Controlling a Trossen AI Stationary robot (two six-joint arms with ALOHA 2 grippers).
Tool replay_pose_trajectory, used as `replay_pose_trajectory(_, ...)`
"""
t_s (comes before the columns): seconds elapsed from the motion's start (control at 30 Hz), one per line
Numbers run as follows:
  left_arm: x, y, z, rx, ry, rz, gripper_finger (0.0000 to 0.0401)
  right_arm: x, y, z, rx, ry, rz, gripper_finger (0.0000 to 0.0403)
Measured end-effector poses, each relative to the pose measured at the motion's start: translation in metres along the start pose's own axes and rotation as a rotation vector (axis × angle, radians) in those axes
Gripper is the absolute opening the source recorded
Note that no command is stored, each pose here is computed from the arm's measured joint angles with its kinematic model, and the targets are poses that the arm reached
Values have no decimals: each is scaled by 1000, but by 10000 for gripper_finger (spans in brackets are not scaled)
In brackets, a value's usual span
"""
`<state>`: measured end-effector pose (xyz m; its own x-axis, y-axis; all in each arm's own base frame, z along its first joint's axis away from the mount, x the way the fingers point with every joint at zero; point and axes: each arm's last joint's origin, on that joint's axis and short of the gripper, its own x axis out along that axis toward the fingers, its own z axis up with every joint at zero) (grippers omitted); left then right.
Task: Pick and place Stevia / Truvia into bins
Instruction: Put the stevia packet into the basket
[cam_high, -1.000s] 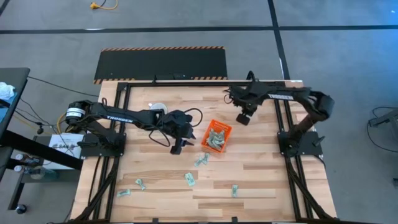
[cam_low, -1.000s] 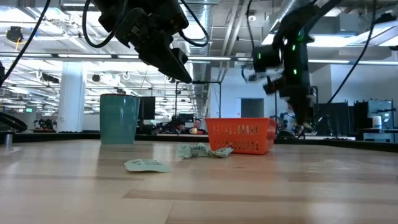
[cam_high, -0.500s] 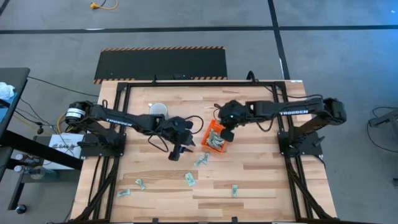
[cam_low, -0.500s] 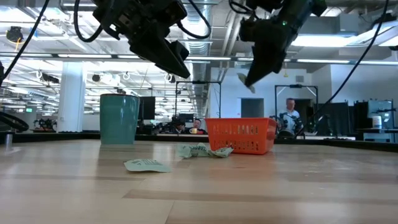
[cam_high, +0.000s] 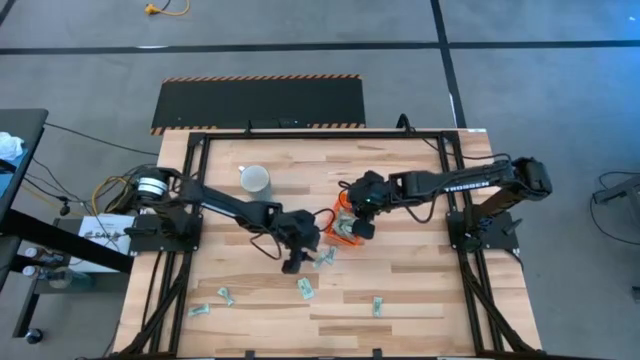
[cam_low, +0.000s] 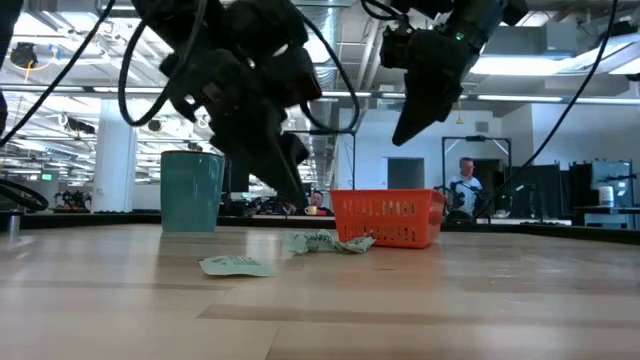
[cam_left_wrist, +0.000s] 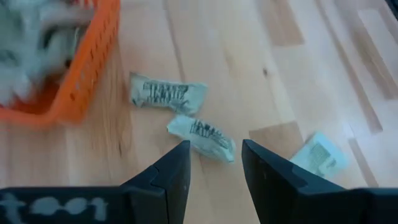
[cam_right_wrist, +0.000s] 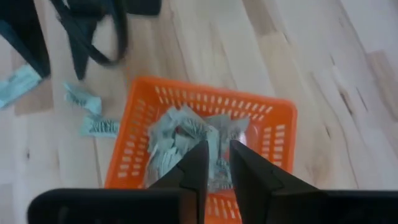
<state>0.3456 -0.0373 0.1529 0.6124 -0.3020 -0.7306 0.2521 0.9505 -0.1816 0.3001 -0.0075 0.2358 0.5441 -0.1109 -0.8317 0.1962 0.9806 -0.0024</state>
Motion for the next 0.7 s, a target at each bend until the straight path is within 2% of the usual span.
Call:
replay_pose_trajectory(0.1,5,3,-3,-80,17,4,133,0,0,0,1,-4,-1,71)
replay_pose_trajectory(0.27,8,2,-5,-131,29,3,133,-3,-5,-4,30,47,-21,85)
replay_pose_trajectory(0.43,15,-5,-8,-162,46,2,133,-6,-13,-22,94,217,-155,87)
replay_pose_trajectory(0.5,20,-9,-9,-163,46,33,133,-8,-12,-28,104,268,-218,88)
replay_pose_trajectory(0.63,22,-16,-10,-152,48,82,133,-16,-6,-36,103,291,-310,88)
replay_pose_trajectory(0.7,22,-20,-10,-150,45,104,133,-21,-2,-35,109,259,-336,88)
